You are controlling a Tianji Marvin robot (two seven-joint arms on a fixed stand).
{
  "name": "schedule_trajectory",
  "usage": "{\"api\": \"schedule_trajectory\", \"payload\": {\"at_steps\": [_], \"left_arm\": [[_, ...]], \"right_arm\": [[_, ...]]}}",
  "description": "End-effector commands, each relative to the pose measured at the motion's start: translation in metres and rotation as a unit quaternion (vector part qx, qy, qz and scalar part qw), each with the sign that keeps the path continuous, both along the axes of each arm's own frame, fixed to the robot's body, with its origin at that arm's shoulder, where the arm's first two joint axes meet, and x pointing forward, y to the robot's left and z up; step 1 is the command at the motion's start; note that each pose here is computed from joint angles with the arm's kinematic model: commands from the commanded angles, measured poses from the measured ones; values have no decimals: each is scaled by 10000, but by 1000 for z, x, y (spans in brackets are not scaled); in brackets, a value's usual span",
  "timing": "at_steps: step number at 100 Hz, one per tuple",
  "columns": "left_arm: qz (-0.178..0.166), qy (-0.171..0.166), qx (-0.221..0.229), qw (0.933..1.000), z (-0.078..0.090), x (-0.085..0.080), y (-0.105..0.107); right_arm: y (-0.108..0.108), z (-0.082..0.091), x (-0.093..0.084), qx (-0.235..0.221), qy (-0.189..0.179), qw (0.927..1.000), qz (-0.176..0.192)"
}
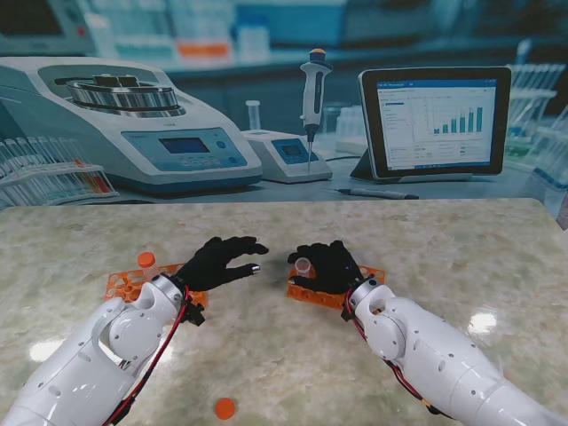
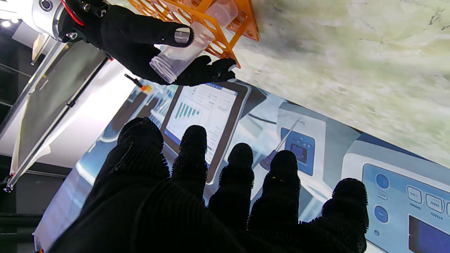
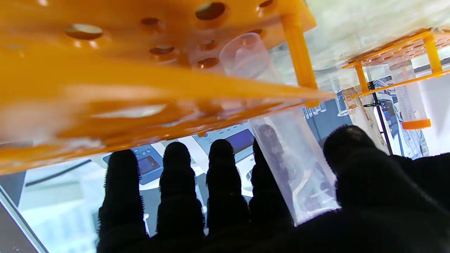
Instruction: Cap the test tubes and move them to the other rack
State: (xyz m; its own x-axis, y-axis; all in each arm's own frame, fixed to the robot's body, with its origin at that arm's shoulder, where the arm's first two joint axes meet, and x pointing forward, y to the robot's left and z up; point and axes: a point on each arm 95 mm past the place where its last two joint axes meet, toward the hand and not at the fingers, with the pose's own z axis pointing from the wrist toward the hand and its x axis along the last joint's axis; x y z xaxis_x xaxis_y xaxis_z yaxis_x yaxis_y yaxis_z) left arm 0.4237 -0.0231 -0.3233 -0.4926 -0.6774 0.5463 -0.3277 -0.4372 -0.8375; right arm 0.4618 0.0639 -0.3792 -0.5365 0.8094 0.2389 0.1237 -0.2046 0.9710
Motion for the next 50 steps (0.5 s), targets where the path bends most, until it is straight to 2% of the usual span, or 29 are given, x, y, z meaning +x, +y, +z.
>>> {"api": "schedule_trajectory", "payload": {"at_steps": [1, 50], "left_arm": [[-16, 18, 25, 10000, 0, 0, 0], [-39, 32, 42, 10000, -1, 0, -1]], "right_arm": [[3, -4, -3, 5, 66, 10000, -18], [1, -6, -1, 76, 165, 9998, -81]]}}
